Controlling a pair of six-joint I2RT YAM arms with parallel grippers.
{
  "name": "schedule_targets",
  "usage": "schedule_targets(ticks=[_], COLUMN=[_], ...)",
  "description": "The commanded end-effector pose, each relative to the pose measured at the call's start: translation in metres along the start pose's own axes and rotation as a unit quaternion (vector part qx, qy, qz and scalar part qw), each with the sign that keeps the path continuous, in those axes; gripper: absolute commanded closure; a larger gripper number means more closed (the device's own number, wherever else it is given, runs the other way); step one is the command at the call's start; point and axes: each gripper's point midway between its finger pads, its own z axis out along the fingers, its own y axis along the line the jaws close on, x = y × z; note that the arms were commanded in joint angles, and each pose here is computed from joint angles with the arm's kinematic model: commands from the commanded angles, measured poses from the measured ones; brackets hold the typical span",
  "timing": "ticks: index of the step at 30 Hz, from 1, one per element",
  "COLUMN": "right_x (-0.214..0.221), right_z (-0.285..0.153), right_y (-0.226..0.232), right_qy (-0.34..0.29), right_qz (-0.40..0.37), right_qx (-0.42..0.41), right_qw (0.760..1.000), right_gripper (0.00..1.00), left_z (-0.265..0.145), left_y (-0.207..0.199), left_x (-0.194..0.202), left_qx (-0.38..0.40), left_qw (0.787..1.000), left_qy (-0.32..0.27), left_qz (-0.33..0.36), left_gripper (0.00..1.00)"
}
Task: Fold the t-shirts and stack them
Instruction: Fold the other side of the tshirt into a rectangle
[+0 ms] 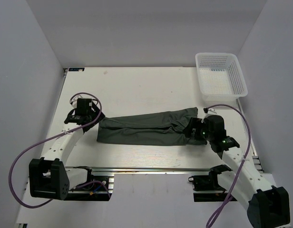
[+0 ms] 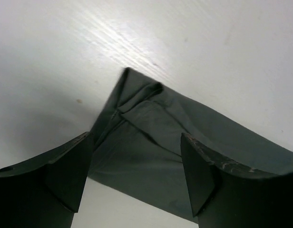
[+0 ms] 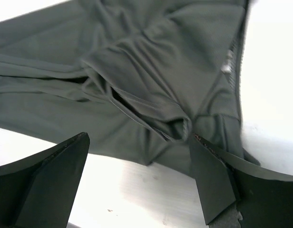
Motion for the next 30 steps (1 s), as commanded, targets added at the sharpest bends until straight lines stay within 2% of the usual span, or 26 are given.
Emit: schedule_targets(ticks=[1, 2, 4, 5, 6, 7, 10, 16, 19, 24, 28, 30], right_x=[-0.045, -0.061, -0.058, -0.070, -0.060, -0.059, -0.059, -0.027, -0.015, 0.001, 0.019, 0.035], right_z=[0.001, 0.002, 0.014, 0.016, 0.029, 0.033, 0.050, 0.073, 0.071, 0.049, 0.024, 0.017], right_y=[0.031, 0.038, 0.038, 0.045, 0.043, 0.043, 0.047, 0.057, 0.078, 0.101, 0.107, 0.101], right_qy=[-0.040, -0.048, -0.023, -0.033, -0.002, 0.004, 0.021, 0.095, 0.118, 0.138, 0.138, 0.158], right_qz=[-0.015, -0.024, -0.025, -0.031, -0.027, -0.026, -0.029, -0.029, -0.038, -0.050, -0.062, -0.056], right_qx=[-0.054, -0.059, -0.058, -0.067, -0.069, -0.070, -0.079, -0.122, -0.183, -0.258, -0.293, -0.294], right_qw=[0.998, 0.997, 0.998, 0.997, 0.997, 0.997, 0.996, 0.987, 0.975, 0.955, 0.944, 0.941], right_gripper=[0.10, 0.10, 0.10, 0.10, 0.10, 0.10, 0.10, 0.10, 0.10, 0.13, 0.13, 0.13], left_z=[-0.002, -0.003, 0.008, 0.008, 0.009, 0.015, 0.018, 0.026, 0.031, 0.043, 0.044, 0.044], left_y=[-0.040, -0.053, -0.068, -0.077, -0.086, -0.091, -0.100, -0.098, -0.081, -0.031, -0.009, -0.004], left_x=[-0.014, -0.013, -0.009, -0.001, 0.001, 0.002, 0.014, 0.040, 0.058, 0.086, 0.096, 0.095], left_qx=[0.074, 0.105, 0.135, 0.165, 0.181, 0.194, 0.217, 0.223, 0.207, 0.116, 0.075, 0.069], left_qw=[0.997, 0.993, 0.987, 0.981, 0.977, 0.973, 0.964, 0.954, 0.955, 0.965, 0.970, 0.972], left_qy=[0.002, 0.015, 0.034, 0.052, 0.057, 0.059, 0.074, 0.106, 0.128, 0.164, 0.169, 0.165], left_qz=[0.029, 0.053, 0.074, 0.090, 0.101, 0.108, 0.137, 0.170, 0.170, 0.170, 0.156, 0.152], left_gripper=[0.17, 0.14, 0.11, 0.09, 0.07, 0.00, 0.00, 0.00, 0.00, 0.00, 0.00, 0.00])
